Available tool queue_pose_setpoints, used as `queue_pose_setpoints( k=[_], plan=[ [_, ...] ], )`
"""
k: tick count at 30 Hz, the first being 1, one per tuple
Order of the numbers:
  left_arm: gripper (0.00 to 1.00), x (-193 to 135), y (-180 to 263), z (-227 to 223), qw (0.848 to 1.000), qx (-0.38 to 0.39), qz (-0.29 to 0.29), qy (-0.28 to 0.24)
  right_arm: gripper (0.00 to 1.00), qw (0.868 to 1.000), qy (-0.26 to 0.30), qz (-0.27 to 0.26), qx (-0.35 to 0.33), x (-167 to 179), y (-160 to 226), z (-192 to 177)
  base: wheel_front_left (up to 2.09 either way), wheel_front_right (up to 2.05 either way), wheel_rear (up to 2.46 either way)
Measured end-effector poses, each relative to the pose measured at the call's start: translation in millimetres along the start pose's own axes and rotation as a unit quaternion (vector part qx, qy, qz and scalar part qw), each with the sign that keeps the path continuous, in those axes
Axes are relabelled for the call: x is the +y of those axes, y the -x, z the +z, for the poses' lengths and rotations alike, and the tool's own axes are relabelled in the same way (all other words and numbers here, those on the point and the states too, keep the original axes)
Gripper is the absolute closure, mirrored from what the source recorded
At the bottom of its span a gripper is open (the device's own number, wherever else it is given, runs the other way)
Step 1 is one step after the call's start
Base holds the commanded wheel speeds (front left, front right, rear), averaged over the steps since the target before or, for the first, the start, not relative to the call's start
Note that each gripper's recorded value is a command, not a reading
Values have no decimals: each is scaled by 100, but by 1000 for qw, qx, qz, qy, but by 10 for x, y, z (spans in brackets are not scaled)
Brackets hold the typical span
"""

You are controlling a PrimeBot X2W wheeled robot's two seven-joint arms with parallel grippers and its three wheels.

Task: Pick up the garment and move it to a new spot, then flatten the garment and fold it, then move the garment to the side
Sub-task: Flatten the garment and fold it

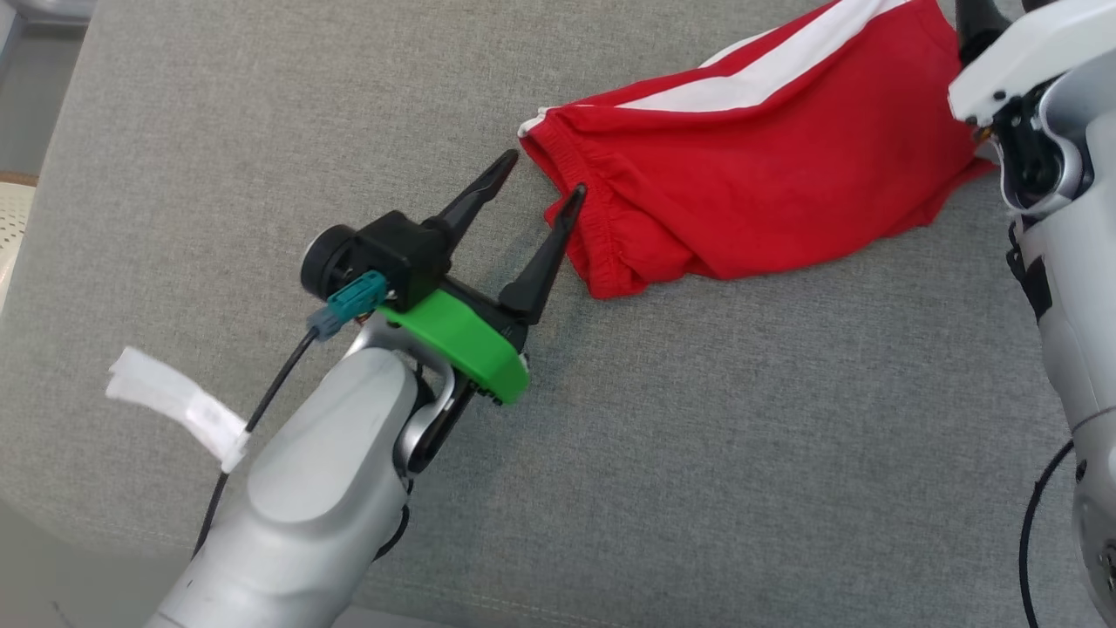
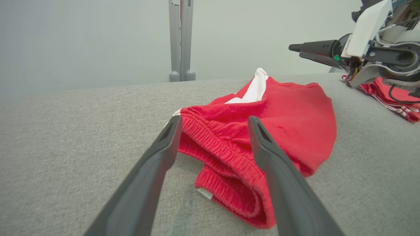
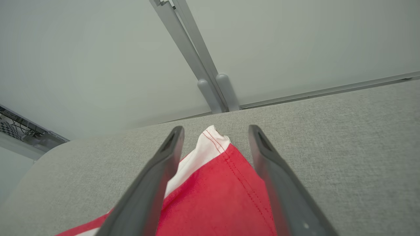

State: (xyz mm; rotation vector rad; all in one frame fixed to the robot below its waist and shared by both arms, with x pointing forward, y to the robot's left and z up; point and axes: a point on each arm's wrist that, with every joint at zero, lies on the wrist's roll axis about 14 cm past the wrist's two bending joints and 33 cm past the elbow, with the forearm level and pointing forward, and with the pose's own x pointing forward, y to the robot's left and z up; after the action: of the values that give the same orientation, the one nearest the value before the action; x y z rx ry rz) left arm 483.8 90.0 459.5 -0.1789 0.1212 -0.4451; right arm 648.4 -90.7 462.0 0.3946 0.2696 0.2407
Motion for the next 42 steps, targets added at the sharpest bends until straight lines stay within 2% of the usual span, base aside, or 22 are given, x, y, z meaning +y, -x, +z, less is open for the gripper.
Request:
queue_pose_setpoints(
  k=[10,17,22,23,24,25,35,42],
  plan=[
    [0,489,407,164,993,-46,113,-4,0,996,56,-28,60,-404,282,-340,0,0,0],
    [0,774,671,312,979,-82,185,-16,0,991,70,-33,105,-477,337,-603,0,0,0],
    [0,928,849,281,971,-80,225,-30,0,988,75,-32,133,-480,379,-746,0,0,0],
    [0,951,874,281,969,-80,230,-33,15,987,74,-31,136,-474,382,-764,0,0,0],
    [0,968,895,277,968,-79,234,-34,53,987,73,-30,139,-469,383,-774,0,0,0],
    [0,982,913,269,968,-79,238,-35,100,987,71,-29,142,-462,385,-785,0,0,0],
    [0,974,1049,223,965,-73,248,-34,100,991,43,-28,123,-408,484,-676,0,0,0],
    [0,874,1109,198,967,-70,242,-35,100,994,15,-41,97,-529,781,-566,0,0,0]
  ],
)
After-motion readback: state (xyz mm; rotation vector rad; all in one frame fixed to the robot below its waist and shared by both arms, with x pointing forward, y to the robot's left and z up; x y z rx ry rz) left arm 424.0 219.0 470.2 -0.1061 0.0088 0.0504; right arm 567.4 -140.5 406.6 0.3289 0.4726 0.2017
